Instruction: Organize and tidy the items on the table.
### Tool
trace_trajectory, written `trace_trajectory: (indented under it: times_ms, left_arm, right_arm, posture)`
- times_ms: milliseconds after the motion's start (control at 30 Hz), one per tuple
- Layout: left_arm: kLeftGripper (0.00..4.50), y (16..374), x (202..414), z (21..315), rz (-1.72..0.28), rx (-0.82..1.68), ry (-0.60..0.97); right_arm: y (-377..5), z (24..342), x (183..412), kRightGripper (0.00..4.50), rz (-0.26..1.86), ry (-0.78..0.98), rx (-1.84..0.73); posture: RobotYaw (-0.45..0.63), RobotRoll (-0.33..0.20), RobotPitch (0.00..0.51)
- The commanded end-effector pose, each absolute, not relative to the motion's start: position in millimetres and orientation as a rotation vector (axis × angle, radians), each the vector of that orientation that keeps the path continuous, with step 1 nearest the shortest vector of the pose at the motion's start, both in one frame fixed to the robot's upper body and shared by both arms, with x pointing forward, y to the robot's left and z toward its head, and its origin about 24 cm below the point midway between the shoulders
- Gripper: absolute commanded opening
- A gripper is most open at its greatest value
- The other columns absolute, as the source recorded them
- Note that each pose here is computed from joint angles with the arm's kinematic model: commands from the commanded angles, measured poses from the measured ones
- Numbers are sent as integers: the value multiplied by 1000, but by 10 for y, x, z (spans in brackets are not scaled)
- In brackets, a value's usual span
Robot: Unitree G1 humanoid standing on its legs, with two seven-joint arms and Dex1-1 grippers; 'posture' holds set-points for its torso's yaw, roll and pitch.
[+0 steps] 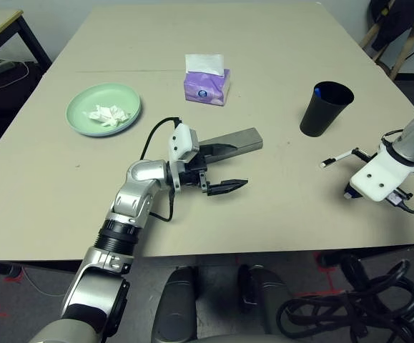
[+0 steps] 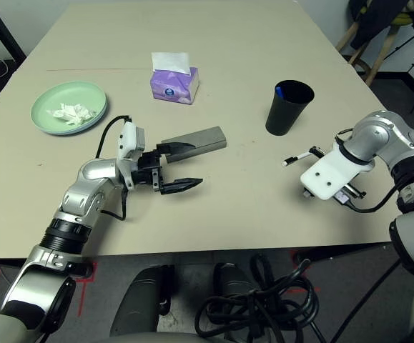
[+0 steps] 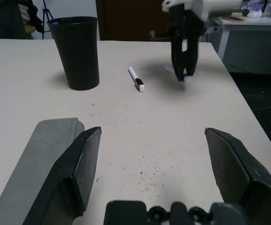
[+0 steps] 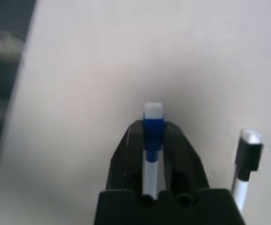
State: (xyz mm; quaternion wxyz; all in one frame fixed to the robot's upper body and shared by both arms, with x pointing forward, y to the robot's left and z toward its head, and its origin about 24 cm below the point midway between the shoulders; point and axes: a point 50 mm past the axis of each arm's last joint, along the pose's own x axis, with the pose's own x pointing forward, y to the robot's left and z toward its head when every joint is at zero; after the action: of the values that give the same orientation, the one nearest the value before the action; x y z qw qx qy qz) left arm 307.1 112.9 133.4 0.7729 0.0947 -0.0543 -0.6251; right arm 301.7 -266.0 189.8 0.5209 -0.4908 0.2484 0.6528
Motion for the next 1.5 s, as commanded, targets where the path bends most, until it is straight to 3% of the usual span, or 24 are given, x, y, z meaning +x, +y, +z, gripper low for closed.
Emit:
trace_trajectory:
  times_ms: [33,200,333,467,833,1000,1233,1500]
  left_arm:
    - [4500,1112,3058,1317,-1373,216,-111]
    - [4500,1102,3061,1310,-1377,212,-106]
    - [4500,1102,3064,1309,-1376,213,-105]
    - [4500,1107,3063,1293,-1362,198,-102]
    - [4500,1147,3149,1328,-1292,228,-122]
    - [4500,1150,3156,1335,-1290,225,-127]
    - [4500,1169,3163,1360,-1289,231,-128]
    - [4500,1217,3184,1421,-1293,247,-120]
  right_arm:
    - [-2338,2086,2925,421,1643,461,-762]
    - [-1989,2311,2893,421,1609,94,-378]
    - [-1881,2342,2897,421,1481,-82,-184]
    - [-1808,2274,3007,421,1173,-308,12]
    - [-1741,2187,3145,421,624,-592,57]
    - [-1805,2243,3218,421,436,-665,9]
    - [-1869,2209,3321,421,238,-607,19]
    - [-1883,2596,3418,421,182,-602,73]
  posture:
    - [78,0,132]
    - [70,0,130]
    - [66,0,127]
    - [56,0,124]
    - [55,0,118]
    - [54,0,115]
    - [57,0,116]
    - [60,0,108]
